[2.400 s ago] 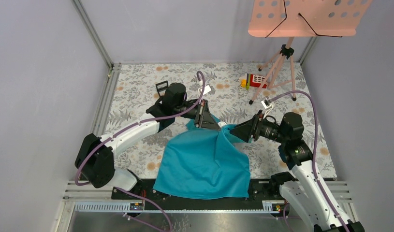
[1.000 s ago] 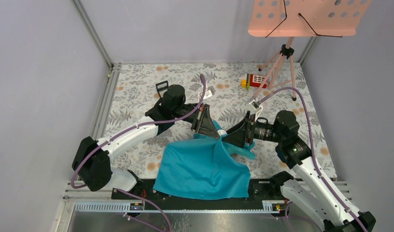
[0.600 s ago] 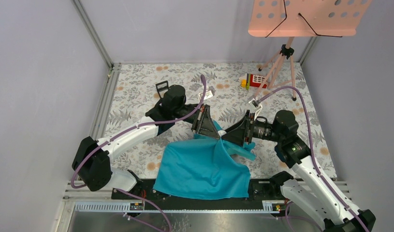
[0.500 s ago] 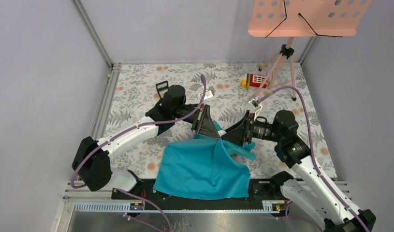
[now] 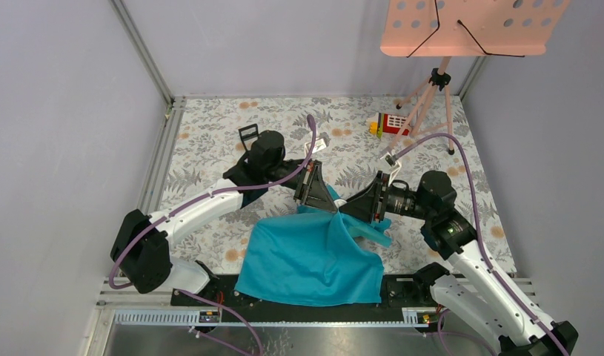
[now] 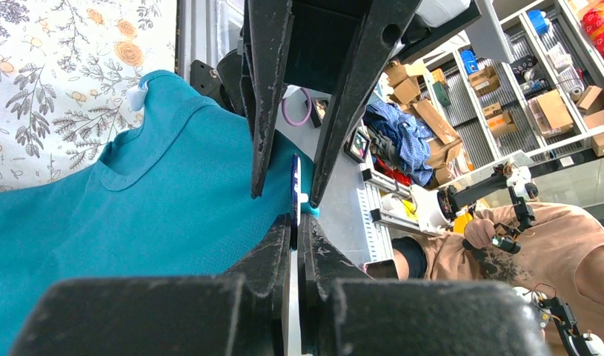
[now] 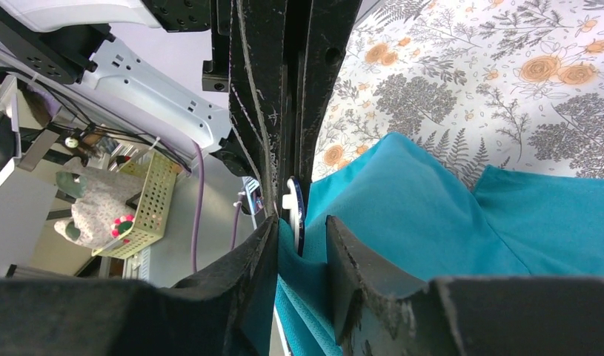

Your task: Pin the brooch onto the clothing

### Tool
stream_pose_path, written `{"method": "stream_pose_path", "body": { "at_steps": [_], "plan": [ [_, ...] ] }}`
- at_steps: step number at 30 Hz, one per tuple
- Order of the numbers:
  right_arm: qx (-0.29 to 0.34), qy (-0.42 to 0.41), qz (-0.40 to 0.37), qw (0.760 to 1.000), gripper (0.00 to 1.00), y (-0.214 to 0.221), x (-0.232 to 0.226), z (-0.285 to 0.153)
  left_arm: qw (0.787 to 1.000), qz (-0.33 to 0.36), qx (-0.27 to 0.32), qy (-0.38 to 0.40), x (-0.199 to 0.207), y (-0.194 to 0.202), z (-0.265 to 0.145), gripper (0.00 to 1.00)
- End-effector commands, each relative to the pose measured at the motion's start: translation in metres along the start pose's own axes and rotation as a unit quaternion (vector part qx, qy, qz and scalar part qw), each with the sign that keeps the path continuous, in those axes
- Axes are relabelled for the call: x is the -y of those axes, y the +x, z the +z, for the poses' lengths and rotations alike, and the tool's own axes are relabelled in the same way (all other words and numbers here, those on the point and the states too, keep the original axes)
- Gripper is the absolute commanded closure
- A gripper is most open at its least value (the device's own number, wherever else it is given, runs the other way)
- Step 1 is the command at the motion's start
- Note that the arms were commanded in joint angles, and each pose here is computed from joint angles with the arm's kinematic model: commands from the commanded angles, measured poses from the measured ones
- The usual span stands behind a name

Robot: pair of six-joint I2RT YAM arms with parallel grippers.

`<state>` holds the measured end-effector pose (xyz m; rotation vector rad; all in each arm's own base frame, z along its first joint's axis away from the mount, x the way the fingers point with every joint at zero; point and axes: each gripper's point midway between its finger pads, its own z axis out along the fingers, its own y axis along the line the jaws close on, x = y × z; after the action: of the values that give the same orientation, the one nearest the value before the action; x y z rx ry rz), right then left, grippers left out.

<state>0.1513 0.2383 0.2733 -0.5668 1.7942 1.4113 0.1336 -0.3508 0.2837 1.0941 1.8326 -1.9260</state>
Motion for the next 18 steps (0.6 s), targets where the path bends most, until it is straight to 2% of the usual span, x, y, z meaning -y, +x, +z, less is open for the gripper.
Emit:
{"method": "stream_pose_path", "body": {
  "at_steps": [1, 18],
  "plan": [
    [0.026, 0.046, -0.023, 0.998, 0.66, -0.013, 0.014, 0.000, 0.998, 0.051, -0.002, 0.035, 0.024, -0.004, -0.002, 1.00],
    [-0.009, 0.092, 0.000, 0.996, 0.74, -0.003, 0.030, 0.002, 0.998, 0.048, -0.005, 0.036, 0.022, -0.003, -0.001, 1.00]
  ]
}}
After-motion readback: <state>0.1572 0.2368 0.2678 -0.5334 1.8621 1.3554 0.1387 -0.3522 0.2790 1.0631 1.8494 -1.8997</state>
